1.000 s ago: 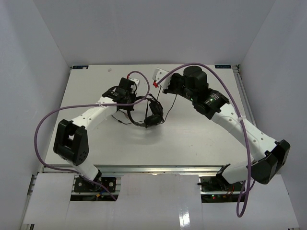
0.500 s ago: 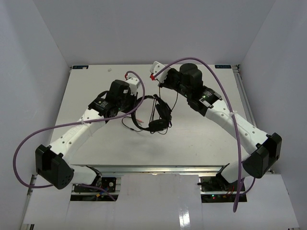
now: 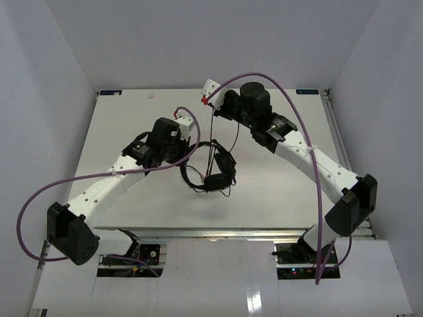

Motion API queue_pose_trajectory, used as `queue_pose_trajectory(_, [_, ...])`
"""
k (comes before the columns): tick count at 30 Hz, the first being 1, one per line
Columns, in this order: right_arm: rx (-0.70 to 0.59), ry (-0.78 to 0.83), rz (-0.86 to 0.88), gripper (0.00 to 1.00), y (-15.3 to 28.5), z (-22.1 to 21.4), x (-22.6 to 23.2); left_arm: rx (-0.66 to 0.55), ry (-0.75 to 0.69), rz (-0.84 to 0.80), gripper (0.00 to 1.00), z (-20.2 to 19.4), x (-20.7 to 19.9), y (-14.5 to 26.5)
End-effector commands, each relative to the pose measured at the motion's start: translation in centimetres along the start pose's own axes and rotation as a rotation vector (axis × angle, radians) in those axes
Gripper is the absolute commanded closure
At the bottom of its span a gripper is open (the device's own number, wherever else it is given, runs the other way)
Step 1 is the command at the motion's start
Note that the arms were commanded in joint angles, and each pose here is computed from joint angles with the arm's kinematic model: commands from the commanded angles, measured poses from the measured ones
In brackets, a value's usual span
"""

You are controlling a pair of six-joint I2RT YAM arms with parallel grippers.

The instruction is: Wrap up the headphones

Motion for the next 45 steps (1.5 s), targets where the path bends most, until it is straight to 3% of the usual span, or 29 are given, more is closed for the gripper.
queue_pose_trajectory(1, [-0.08, -0.028, -0.115, 0.92, 2.9, 1.7, -4.5, -0.048, -0.036, 0.133, 1.0, 0.0, 1.7, 0.8])
queue_pose_trajectory(9, [-0.153, -0.082, -0.047, 0.92, 5.3, 3.7, -5.0, -0.034, -0.024, 0.234, 1.0, 0.1, 2.8, -0.4])
queue_pose_trajectory(14, [-0.108, -0.012, -0.088, 0.92, 5.7, 3.0, -5.6, -0.03, -0.04, 0.202, 1.0, 0.3, 2.3, -0.5])
queue_pose_trajectory(26, [-0.154, -0.097, 0.004, 0.92, 1.0, 2.6, -3.7, -0.053, -0.094, 0.052, 1.0, 0.3, -0.2, 1.0])
queue_pose_trajectory(34, [-0.085, -0.131, 0.069, 0.92, -2.9, -0.3, -1.2, -0.121, -0.116, -0.045, 1.0, 1.4, -2.0, 3.4])
queue_pose_trajectory(45, [0.04, -0.251, 0.077, 0.92, -2.7, -7.6, -0.7, -0.249, -0.072, -0.103, 1.0, 3.7, -3.2, 7.6])
Point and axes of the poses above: each gripper's point midway between its finger pads, its own y axis back along the fingers, its own x axis along the line the jaws close on, z = x × y, the point moved 6 cm from there along y, back along the fingers, and after that the axes turned 12 degrees about y, right-handed, at the moved point
